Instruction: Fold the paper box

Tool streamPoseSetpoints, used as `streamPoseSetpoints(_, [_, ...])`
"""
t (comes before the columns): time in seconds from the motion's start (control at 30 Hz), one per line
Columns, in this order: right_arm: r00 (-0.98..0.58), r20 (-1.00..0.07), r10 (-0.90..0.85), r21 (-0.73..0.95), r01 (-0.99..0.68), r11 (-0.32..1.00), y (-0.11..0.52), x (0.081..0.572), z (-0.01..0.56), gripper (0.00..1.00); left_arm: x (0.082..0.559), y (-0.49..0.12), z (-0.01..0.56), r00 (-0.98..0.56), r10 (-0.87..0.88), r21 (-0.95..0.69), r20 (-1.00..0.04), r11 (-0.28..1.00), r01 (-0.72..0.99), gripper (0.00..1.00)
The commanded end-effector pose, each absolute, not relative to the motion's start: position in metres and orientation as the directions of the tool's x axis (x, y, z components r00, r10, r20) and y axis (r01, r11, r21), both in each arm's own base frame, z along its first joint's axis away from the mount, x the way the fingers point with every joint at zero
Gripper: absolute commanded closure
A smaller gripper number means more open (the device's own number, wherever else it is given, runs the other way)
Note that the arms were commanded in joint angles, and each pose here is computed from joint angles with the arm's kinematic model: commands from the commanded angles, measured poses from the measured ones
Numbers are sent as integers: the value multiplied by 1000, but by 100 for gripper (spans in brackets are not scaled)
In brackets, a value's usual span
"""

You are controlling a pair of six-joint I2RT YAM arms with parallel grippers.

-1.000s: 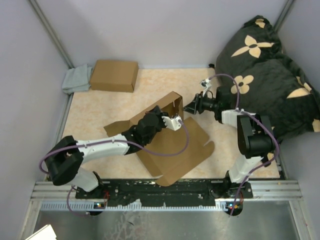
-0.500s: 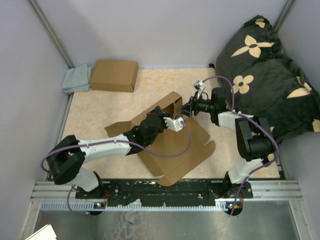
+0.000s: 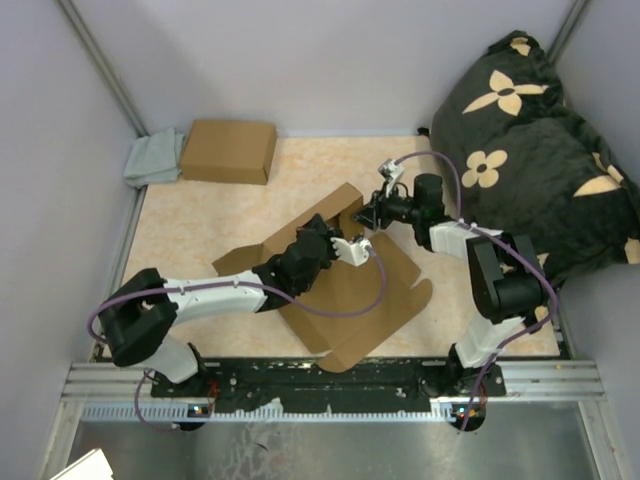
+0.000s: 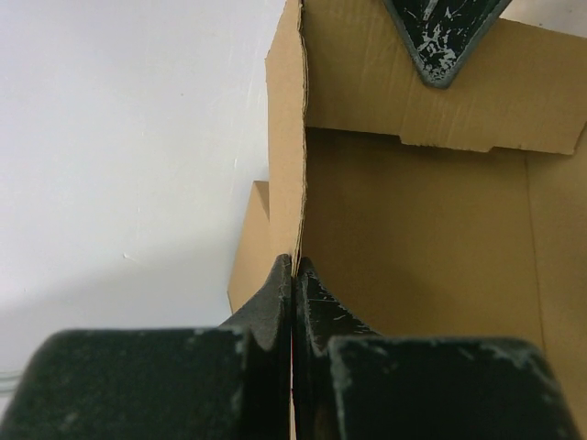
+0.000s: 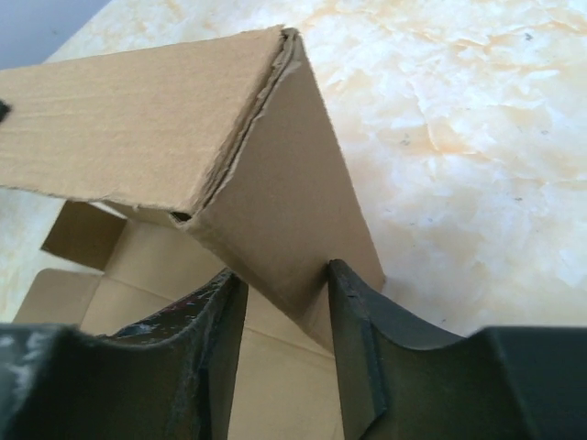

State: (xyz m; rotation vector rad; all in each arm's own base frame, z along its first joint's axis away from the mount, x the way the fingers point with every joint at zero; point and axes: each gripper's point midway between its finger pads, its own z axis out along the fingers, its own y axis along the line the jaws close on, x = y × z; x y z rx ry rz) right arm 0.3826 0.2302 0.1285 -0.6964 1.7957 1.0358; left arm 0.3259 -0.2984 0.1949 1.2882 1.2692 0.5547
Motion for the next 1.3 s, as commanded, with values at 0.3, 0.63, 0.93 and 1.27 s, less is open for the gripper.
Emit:
streamPoseSetpoints(0.3, [-367,-930,-15,256,-677,690,231,394,136,98,315,-302,154,284,904,899,-319,195,391,89])
streamPoseSetpoints(0.63, [-404,-915,7,273,-605,748,223,392,128,97,293,-312,196,270,795,808,-543,406,428,49])
streamPoseSetpoints(0.93, [-403,-913,66,286,-515,808,207,392,131,97,247,-328,299,300,378,482,-876,659,577,30])
streamPoseSetpoints(1.27, [-339,-936,92,250,-460,852,184,365,145,96,349,-272,321,2,232,220,-973,922,319,39])
